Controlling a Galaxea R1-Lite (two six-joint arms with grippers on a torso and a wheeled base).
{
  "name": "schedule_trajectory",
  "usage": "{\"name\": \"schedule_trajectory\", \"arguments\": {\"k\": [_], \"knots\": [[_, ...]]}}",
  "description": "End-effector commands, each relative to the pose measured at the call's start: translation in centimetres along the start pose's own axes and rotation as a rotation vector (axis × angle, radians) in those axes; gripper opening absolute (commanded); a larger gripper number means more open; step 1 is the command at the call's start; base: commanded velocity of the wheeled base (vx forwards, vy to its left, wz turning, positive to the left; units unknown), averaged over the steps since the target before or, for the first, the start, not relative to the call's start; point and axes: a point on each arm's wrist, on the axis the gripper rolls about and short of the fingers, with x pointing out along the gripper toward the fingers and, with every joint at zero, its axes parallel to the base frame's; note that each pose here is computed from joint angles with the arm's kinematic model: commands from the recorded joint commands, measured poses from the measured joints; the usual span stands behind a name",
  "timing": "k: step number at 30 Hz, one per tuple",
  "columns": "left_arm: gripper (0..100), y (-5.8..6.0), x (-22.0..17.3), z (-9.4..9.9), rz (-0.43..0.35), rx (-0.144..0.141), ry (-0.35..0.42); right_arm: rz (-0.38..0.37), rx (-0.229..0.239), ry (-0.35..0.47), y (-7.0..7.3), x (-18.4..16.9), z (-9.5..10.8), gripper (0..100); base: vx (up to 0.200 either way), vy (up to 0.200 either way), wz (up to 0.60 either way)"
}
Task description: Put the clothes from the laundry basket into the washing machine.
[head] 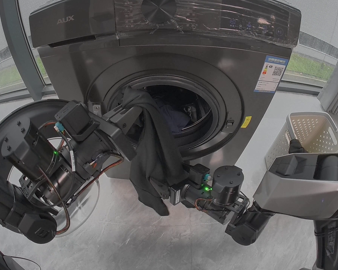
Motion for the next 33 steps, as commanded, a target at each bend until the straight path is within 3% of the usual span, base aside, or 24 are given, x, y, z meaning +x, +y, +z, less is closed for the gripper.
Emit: {"name": "schedule_trajectory", "arguments": {"k": [1,4,5,15,18,21,22,24,25,27,29,33], "knots": [[0,-0.6,0.0,0.7,-0.02,-0.006,-0.025,0.009,-0.002,0.017,0.2,2.5,-2.8,100,0.0,0.0,0.0],[0,-0.8,-0.1,0.7,-0.026,-0.009,-0.025,0.007,-0.003,0.0,0.5,3.7,-3.6,100,0.0,0.0,0.0],[0,-0.8,-0.1,0.8,-0.026,-0.009,-0.028,0.01,-0.004,-0.012,0.7,4.1,-3.7,0,0.0,0.0,0.0],[0,-0.7,-0.1,0.8,-0.023,-0.008,-0.028,0.005,0.002,-0.086,0.5,4.8,-2.0,0,0.0,0.0,0.0],[0,-0.5,-0.2,0.8,-0.014,-0.006,-0.023,-0.006,0.007,-0.101,0.1,4.0,-0.5,0,0.0,0.0,0.0],[0,0.1,-0.2,0.7,0.005,0.001,-0.018,-0.057,0.008,-0.117,-1.1,3.4,1.1,0,0.0,0.0,0.0],[0,1.2,-0.6,0.3,0.033,0.015,0.004,-0.131,0.007,-0.158,-3.2,2.7,3.3,0,0.0,0.0,0.0],[0,1.5,-0.8,0.0,0.044,0.016,0.028,-0.147,0.007,-0.174,-3.8,2.3,4.1,0,0.0,0.0,0.0],[0,2.8,-2.1,-2.1,0.085,0.014,0.138,-0.191,0.0,-0.209,-5.8,0.7,6.6,0,0.0,0.0,0.0],[0,4.3,-2.9,-4.5,0.1,0.01,0.234,-0.2,-0.01,-0.231,-6.7,-0.8,8.3,0,0.0,0.0,0.0],[0,4.9,-3.1,-5.5,0.103,0.011,0.266,-0.196,-0.014,-0.244,-6.9,-1.5,9.0,0,0.0,0.0,0.0],[0,6.0,-4.1,-7.5,0.12,0.041,0.348,-0.172,-0.019,-0.305,-6.0,-3.9,12.2,0,0.0,0.0,0.0]]}}
